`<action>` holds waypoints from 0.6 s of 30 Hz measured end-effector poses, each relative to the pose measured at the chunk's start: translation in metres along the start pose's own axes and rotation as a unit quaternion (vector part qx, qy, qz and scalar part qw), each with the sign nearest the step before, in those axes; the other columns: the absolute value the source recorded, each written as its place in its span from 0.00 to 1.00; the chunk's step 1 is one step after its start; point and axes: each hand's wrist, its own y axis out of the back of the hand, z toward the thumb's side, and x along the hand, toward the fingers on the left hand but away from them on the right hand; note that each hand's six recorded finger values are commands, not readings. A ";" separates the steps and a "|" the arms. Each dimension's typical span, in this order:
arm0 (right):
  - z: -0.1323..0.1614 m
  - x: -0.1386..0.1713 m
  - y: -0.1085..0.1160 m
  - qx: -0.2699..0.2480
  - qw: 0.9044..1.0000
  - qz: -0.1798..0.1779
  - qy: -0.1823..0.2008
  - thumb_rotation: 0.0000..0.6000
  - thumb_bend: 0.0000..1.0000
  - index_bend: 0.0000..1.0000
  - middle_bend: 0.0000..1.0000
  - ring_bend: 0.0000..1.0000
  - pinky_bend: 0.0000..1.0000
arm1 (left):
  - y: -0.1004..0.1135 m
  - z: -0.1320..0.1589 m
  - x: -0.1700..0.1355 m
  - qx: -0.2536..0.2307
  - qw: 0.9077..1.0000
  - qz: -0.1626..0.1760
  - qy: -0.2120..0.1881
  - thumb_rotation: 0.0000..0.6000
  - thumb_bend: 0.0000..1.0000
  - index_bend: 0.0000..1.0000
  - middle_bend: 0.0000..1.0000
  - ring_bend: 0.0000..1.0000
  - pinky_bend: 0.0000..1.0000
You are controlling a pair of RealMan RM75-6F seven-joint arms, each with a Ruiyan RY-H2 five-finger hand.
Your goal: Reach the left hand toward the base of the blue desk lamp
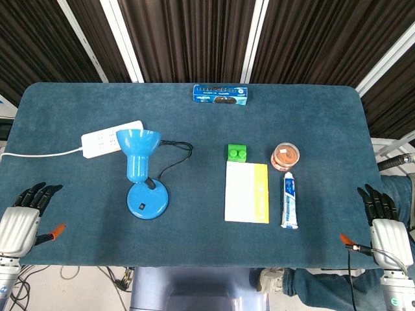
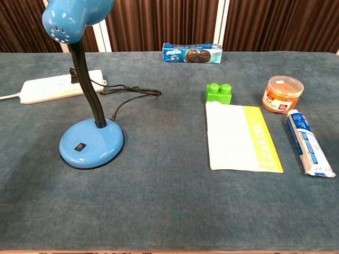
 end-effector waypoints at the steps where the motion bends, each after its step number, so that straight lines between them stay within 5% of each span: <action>1: 0.000 0.000 0.000 0.000 1.000 0.000 0.000 1.00 0.11 0.00 0.02 0.04 0.00 | 0.000 0.000 0.000 0.000 1.000 0.000 0.000 1.00 0.17 0.15 0.19 0.10 0.19; 18: 0.000 0.000 0.000 0.001 1.000 0.000 -0.001 1.00 0.11 0.00 0.02 0.04 0.00 | 0.001 -0.003 0.000 0.001 1.000 0.000 0.008 1.00 0.17 0.11 0.19 0.10 0.19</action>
